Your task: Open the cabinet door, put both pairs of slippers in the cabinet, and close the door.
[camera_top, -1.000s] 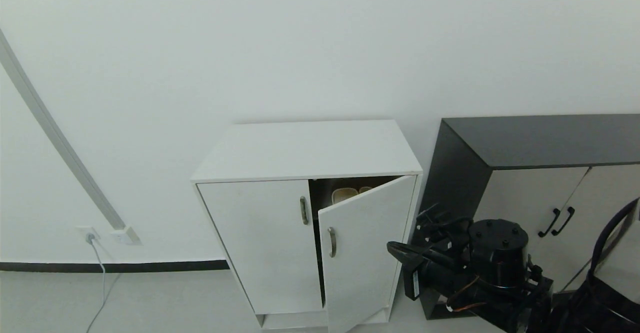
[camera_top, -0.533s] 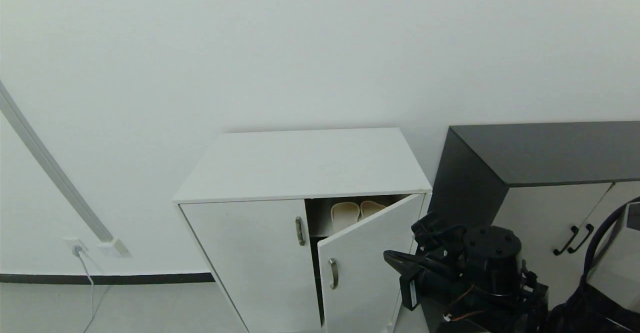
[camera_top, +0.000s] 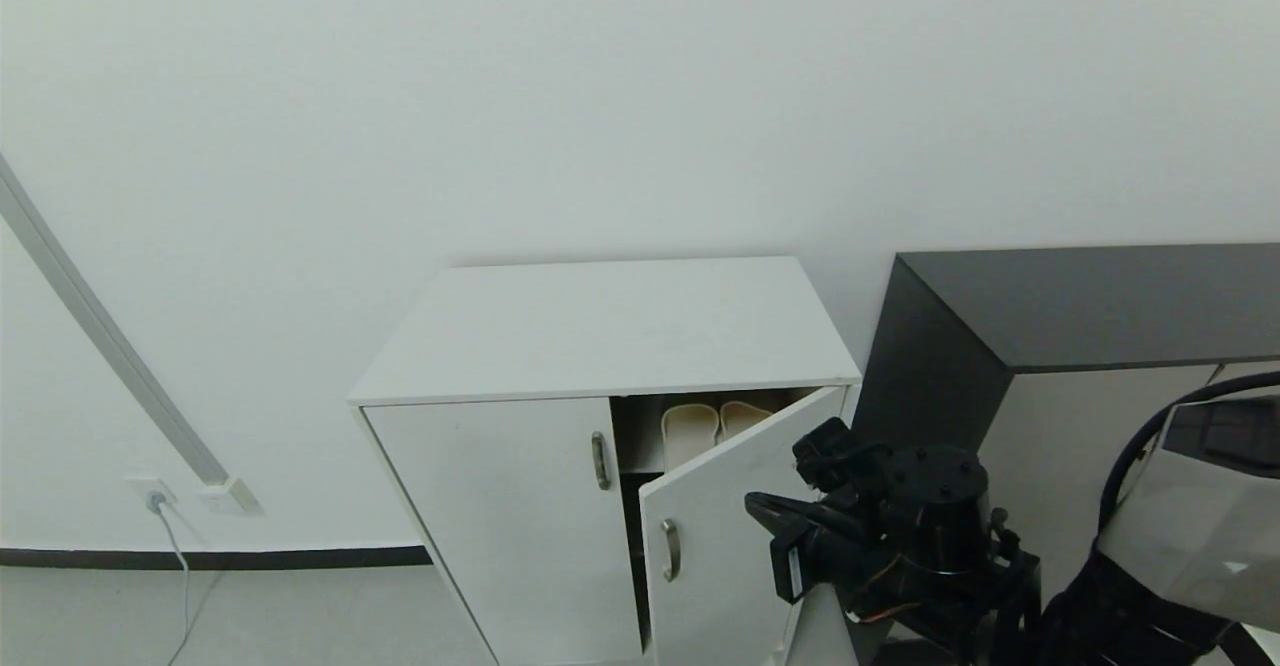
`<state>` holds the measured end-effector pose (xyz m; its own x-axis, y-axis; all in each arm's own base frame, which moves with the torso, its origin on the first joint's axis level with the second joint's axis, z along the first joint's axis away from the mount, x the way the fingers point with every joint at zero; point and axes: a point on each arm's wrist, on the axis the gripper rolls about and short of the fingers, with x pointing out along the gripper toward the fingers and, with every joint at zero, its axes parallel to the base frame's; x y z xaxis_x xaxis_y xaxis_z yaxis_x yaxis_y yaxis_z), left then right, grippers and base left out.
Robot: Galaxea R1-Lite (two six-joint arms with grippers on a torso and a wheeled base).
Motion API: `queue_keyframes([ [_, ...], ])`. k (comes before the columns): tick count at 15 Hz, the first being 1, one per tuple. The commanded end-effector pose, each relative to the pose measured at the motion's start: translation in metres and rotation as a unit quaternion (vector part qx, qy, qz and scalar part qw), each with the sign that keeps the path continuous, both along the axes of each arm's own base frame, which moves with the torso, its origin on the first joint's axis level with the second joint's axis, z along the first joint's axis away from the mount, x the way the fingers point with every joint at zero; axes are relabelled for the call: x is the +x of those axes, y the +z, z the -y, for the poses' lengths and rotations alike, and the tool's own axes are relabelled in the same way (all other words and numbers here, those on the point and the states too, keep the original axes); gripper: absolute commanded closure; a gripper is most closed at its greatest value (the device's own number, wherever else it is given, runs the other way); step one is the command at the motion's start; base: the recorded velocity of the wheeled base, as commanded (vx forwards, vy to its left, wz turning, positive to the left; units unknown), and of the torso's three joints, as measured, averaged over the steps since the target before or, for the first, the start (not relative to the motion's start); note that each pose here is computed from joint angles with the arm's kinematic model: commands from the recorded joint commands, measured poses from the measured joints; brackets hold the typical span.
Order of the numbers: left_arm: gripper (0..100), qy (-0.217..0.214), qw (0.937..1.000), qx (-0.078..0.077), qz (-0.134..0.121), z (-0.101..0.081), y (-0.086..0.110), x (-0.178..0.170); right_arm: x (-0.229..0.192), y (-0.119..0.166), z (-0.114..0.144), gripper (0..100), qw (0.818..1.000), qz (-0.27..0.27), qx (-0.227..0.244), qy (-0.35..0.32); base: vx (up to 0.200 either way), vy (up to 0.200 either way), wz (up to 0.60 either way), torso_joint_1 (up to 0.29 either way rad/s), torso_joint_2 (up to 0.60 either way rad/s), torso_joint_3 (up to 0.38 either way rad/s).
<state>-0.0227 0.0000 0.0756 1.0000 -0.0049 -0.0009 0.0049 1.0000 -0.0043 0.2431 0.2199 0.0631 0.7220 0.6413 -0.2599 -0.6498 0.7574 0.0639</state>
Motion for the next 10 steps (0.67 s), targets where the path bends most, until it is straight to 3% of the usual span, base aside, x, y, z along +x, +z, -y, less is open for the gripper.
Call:
queue_keyframes([
  [1, 100, 0.0, 1.0, 0.0, 0.0, 0.0, 0.0, 0.0, 0.008, -0.011, -0.007, 100, 1.0, -0.006, -0.005, -0.001, 0.0, 0.0, 0.0, 0.0, 0.0, 0.0],
  [10, 100, 0.0, 1.0, 0.001, 0.0, 0.0, 0.0, 0.0, 0.044, -0.021, -0.025, 100, 1.0, 0.013, 0.011, -0.014, 0.0, 0.0, 0.0, 0.0, 0.0, 0.0],
])
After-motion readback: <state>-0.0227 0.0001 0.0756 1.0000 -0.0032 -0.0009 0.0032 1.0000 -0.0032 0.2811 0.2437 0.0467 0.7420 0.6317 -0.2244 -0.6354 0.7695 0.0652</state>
